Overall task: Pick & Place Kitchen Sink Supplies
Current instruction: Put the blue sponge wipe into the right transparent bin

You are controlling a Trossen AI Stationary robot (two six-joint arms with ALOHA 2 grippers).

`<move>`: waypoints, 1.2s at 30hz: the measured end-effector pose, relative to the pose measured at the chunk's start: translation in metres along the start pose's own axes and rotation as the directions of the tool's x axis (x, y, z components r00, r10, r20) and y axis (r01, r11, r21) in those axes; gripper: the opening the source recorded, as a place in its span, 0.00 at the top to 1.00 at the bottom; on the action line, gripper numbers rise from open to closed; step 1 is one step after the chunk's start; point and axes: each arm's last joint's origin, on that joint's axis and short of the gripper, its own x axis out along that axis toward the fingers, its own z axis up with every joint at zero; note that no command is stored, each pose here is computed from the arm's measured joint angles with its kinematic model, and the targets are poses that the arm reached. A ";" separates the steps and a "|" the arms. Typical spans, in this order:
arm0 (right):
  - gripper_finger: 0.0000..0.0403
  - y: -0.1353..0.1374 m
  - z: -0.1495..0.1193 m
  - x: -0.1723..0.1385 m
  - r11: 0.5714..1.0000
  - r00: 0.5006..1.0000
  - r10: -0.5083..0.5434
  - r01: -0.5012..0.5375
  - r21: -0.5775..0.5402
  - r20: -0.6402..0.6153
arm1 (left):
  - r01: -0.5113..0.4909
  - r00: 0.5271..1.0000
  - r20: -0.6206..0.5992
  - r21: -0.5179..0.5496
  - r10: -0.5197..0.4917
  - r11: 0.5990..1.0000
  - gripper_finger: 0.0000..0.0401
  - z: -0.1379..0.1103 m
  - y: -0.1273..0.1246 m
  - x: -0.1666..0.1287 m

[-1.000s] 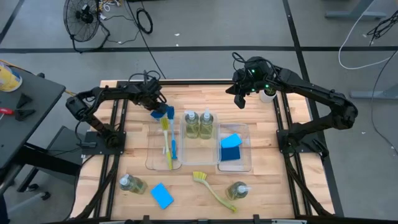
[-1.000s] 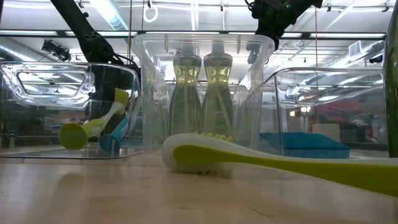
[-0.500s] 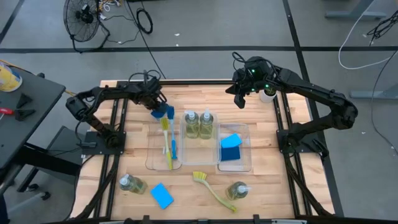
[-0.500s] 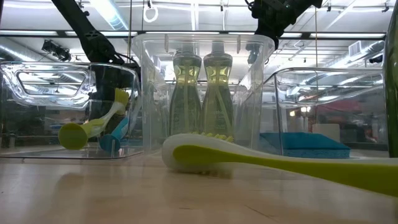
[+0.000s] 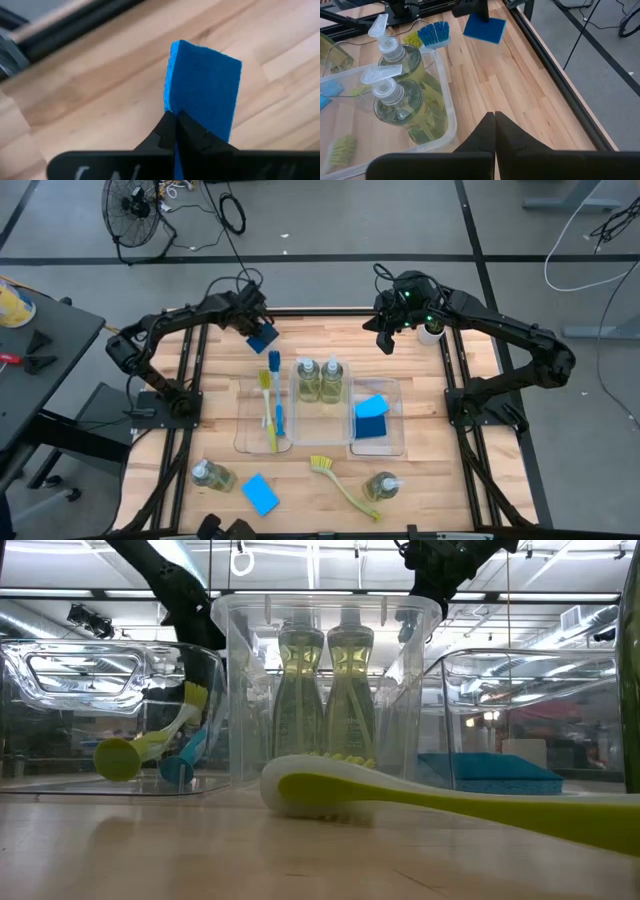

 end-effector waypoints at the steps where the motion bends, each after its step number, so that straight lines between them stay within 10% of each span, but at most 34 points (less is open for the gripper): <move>1: 1.00 0.000 0.000 0.000 1.000 1.000 0.000 0.000 0.000 0.000 | -0.002 1.000 0.011 0.004 0.002 1.000 0.99 0.004 -0.001 -0.004; 21: 0.97 0.000 0.002 0.000 1.000 1.000 -0.002 0.001 0.019 0.020 | 0.059 0.933 0.349 0.078 -0.083 0.995 0.99 0.074 -0.025 -0.090; 36: 0.55 -0.002 0.038 -0.008 0.991 0.921 -0.036 -0.016 0.129 0.388 | 0.327 0.661 0.626 0.256 -0.414 0.910 0.99 0.103 -0.067 -0.138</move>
